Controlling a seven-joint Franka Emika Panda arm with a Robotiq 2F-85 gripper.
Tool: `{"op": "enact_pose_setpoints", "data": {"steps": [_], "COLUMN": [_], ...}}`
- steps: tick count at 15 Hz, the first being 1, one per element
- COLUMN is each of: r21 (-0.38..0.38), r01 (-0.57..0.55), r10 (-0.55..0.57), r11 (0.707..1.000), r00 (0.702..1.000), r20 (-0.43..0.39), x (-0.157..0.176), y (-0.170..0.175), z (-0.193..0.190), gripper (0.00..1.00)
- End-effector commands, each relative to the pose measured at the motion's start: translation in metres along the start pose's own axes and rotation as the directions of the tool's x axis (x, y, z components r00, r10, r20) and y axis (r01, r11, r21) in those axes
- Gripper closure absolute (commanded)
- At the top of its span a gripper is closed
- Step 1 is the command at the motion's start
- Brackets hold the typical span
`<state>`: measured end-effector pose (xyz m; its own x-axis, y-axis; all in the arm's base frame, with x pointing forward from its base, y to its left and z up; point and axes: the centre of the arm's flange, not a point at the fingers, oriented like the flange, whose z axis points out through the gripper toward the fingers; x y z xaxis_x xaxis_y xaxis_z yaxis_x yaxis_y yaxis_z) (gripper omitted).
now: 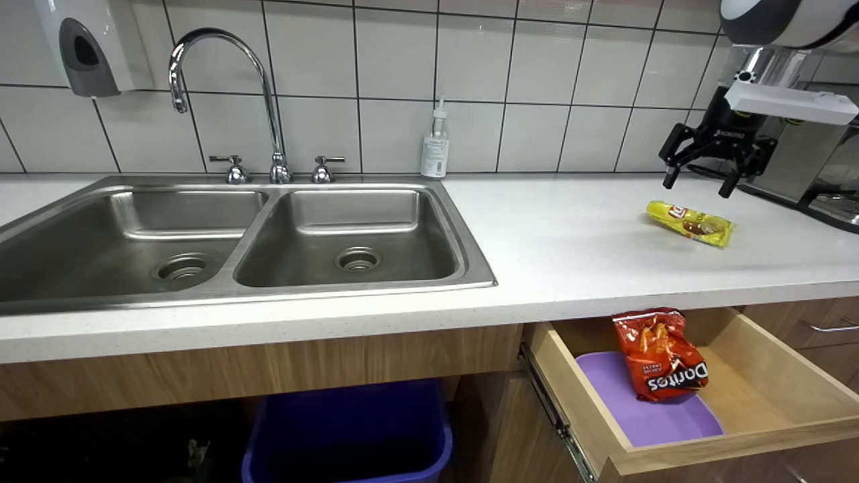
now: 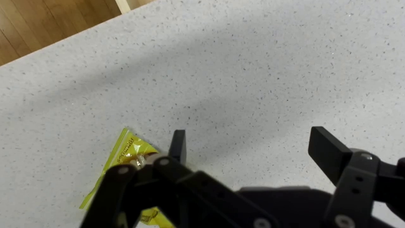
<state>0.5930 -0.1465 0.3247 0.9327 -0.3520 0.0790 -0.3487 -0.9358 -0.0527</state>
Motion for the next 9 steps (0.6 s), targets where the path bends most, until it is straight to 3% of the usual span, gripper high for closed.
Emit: {"op": "enact_pose_setpoints", "data": {"steps": [1, 9], "r21": [-0.008, -0.021], "r01": [-0.026, -0.052], "r10": [0.026, 0.050], "r11": [1.000, 0.998], "r00": [0.999, 0.997], "r20": [-0.037, -0.059], "x": [0.005, 0.027], "y": [0.003, 0.021], "z": [-0.002, 0.000], "gripper": [0.00, 0.00]}}
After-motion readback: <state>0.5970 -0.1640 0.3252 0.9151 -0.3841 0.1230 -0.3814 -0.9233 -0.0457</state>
